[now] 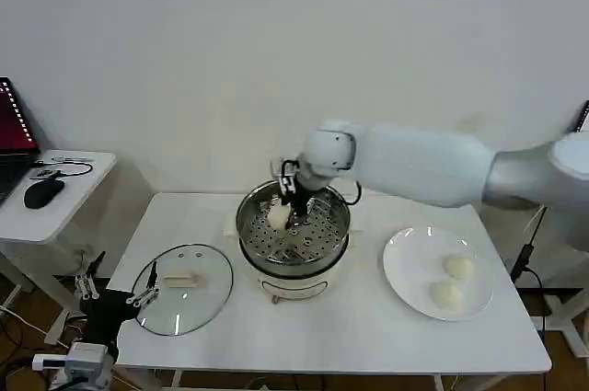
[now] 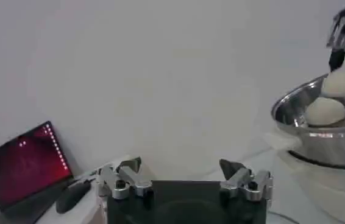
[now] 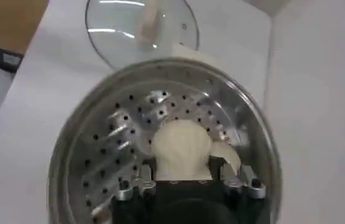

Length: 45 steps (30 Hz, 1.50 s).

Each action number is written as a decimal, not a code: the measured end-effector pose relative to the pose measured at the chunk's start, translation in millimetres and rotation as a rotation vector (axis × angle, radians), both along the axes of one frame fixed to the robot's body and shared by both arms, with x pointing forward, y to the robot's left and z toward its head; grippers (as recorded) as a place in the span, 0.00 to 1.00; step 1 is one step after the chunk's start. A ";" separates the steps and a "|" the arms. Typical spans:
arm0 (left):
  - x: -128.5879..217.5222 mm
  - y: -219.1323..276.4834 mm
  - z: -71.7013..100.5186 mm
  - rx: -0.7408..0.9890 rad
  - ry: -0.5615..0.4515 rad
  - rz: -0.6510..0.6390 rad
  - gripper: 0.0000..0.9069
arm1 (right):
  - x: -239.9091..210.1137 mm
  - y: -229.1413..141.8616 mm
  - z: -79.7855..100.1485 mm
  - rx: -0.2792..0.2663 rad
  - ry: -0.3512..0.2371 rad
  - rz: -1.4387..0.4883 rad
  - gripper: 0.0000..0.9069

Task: Take steamed baozi put them in steamer then cover it.

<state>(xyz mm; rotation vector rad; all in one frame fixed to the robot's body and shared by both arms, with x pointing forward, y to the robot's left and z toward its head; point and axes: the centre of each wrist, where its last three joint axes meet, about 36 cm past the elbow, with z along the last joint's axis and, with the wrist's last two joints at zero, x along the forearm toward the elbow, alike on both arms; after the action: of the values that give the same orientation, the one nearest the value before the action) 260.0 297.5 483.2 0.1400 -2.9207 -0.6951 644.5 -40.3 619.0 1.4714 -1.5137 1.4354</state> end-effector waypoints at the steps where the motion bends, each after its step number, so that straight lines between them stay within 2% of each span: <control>1: 0.1 -0.2 0.0 -0.001 0.000 0.000 1.00 | 0.2 4.1 -3.3 0.000 0.002 -0.003 0.63; 10: 0.1 -0.8 1.5 -0.001 -0.006 -0.003 1.00 | 4.1 29.9 -26.8 -0.006 0.013 -0.029 0.63; 19: 0.8 0.3 1.4 0.003 -0.008 -0.002 1.00 | 6.9 46.9 -38.2 -0.013 0.006 -0.035 0.63; 25: 0.6 0.3 1.1 0.003 -0.007 -0.002 1.00 | 8.6 50.2 -44.4 -0.024 0.002 -0.036 0.68; 27: 0.5 0.2 1.1 0.002 -0.008 -0.002 1.00 | 9.0 51.9 -46.0 -0.025 0.001 -0.036 0.76; 28: 0.4 0.1 1.0 0.002 -0.007 -0.002 1.00 | 9.1 52.7 -46.3 -0.025 0.000 -0.036 1.00; 38: -0.7 -1.5 2.0 0.000 -0.009 -0.003 1.00 | 8.9 48.9 -37.8 -0.026 0.001 -0.017 1.00; 45: 1.3 -1.8 3.4 -0.002 -0.011 -0.008 1.00 | 7.7 31.7 -13.0 -0.022 -0.010 0.009 1.00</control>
<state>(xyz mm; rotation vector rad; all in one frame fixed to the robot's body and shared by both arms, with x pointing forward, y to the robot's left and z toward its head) 261.3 295.7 486.6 0.1325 -2.9339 -0.6940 652.2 -8.6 606.0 1.4615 -1.4943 1.4628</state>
